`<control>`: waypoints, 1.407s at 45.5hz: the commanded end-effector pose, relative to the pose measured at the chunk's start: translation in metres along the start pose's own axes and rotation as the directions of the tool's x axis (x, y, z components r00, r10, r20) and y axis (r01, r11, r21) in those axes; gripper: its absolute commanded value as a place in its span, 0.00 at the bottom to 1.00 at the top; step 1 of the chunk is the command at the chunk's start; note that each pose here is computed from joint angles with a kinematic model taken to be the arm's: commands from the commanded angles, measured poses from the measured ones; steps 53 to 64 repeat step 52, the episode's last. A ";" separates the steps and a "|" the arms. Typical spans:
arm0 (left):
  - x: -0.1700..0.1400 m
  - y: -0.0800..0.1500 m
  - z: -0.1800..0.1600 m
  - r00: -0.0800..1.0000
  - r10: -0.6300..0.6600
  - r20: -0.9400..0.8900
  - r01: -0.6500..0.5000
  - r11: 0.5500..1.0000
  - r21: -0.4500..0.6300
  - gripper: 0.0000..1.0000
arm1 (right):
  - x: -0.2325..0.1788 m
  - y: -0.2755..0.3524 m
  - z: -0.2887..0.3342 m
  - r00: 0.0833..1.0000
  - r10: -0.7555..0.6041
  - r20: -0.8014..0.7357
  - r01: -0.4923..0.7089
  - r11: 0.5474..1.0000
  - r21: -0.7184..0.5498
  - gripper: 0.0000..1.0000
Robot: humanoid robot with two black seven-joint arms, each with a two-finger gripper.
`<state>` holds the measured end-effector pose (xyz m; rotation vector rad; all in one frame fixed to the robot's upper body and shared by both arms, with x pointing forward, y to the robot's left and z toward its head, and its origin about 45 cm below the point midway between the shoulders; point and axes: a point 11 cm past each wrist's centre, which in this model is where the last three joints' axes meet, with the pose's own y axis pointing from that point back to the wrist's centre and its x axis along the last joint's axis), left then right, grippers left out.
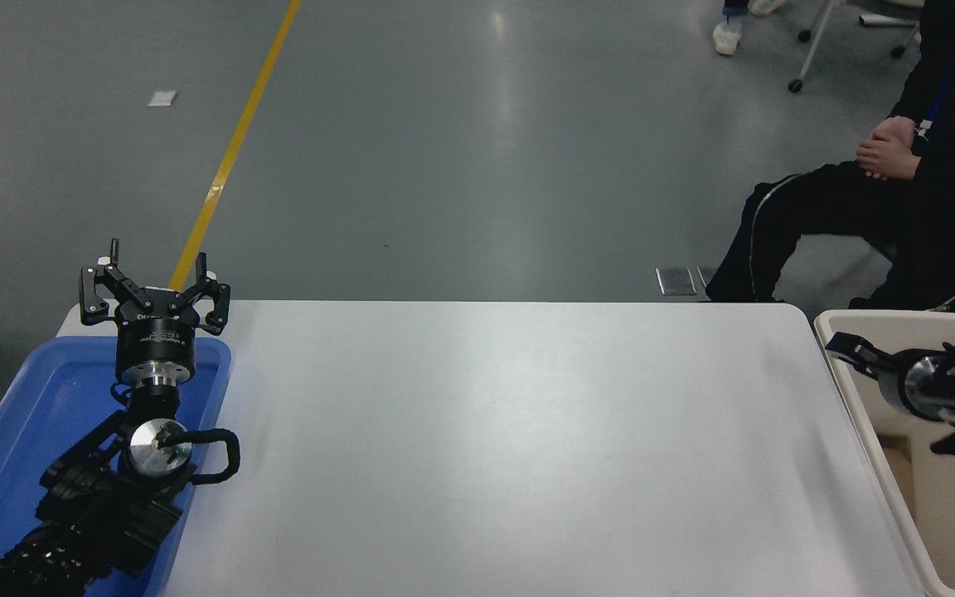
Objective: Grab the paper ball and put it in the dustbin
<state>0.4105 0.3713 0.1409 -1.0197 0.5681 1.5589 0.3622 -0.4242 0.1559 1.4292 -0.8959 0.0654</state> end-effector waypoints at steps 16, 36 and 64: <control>0.000 0.000 0.000 1.000 -0.001 0.001 0.001 1.000 0.001 0.99 | -0.040 0.162 -0.104 0.830 -0.418 -0.368 0.446 0.895 -0.012 1.00; 0.000 0.000 0.000 1.000 0.000 0.000 0.000 1.000 0.000 0.99 | -0.028 0.252 -0.187 0.744 -0.480 -0.465 0.587 0.802 0.111 1.00; 0.000 0.000 0.000 1.000 -0.001 0.001 0.001 1.000 0.001 0.99 | -0.031 0.263 -0.193 0.713 -0.495 -0.496 0.615 0.782 0.102 1.00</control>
